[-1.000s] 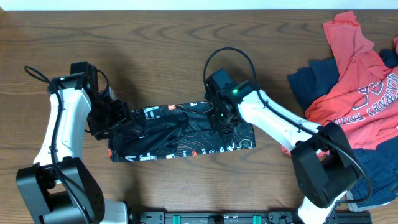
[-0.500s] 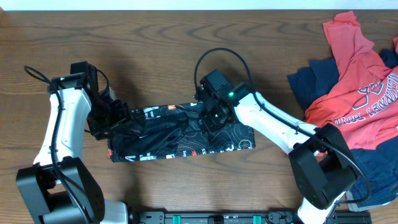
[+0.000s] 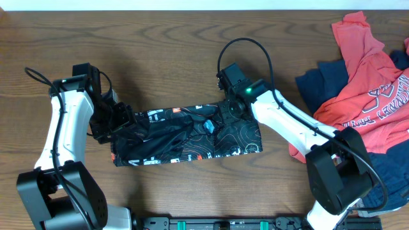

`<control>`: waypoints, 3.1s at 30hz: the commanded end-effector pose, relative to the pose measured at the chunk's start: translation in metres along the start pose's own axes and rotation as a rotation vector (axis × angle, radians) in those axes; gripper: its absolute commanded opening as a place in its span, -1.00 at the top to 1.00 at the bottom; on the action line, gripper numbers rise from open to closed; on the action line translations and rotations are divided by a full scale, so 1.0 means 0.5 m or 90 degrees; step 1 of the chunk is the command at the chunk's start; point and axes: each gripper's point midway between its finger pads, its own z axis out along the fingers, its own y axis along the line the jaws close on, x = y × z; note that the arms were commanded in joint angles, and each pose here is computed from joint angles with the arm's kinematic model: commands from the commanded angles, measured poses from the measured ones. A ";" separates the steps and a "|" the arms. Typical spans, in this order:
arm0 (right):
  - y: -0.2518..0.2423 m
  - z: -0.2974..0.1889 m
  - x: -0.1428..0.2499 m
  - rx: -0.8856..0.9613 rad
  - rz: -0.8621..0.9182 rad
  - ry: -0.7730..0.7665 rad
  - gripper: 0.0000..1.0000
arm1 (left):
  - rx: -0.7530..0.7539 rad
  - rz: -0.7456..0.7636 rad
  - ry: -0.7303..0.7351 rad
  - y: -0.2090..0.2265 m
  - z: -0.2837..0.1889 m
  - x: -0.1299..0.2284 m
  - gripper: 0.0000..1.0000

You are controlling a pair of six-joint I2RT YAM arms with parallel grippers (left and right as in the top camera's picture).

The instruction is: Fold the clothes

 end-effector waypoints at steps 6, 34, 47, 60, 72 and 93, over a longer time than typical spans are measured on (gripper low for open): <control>0.018 -0.002 -0.005 -0.022 -0.047 -0.003 -0.10 | -0.005 0.015 -0.016 0.000 -0.013 -0.008 -0.38; 0.222 -0.035 -0.052 -0.382 -0.176 -0.072 0.00 | -0.005 0.015 -0.016 0.000 -0.013 -0.008 -0.38; 0.027 -0.029 -0.037 -0.115 -0.056 -0.028 0.05 | -0.005 0.015 -0.016 0.000 -0.013 -0.008 -0.39; 0.131 0.057 0.032 -0.160 -0.124 0.051 0.32 | -0.005 0.016 -0.016 0.000 -0.013 -0.008 -0.40; 0.170 0.011 -0.009 -0.204 -0.181 -0.023 0.03 | -0.106 0.015 -0.039 0.054 -0.018 -0.021 -0.79; -0.062 -0.115 -0.005 -0.112 -0.015 -0.005 -0.07 | -0.121 0.139 0.060 0.122 0.140 -0.079 -0.96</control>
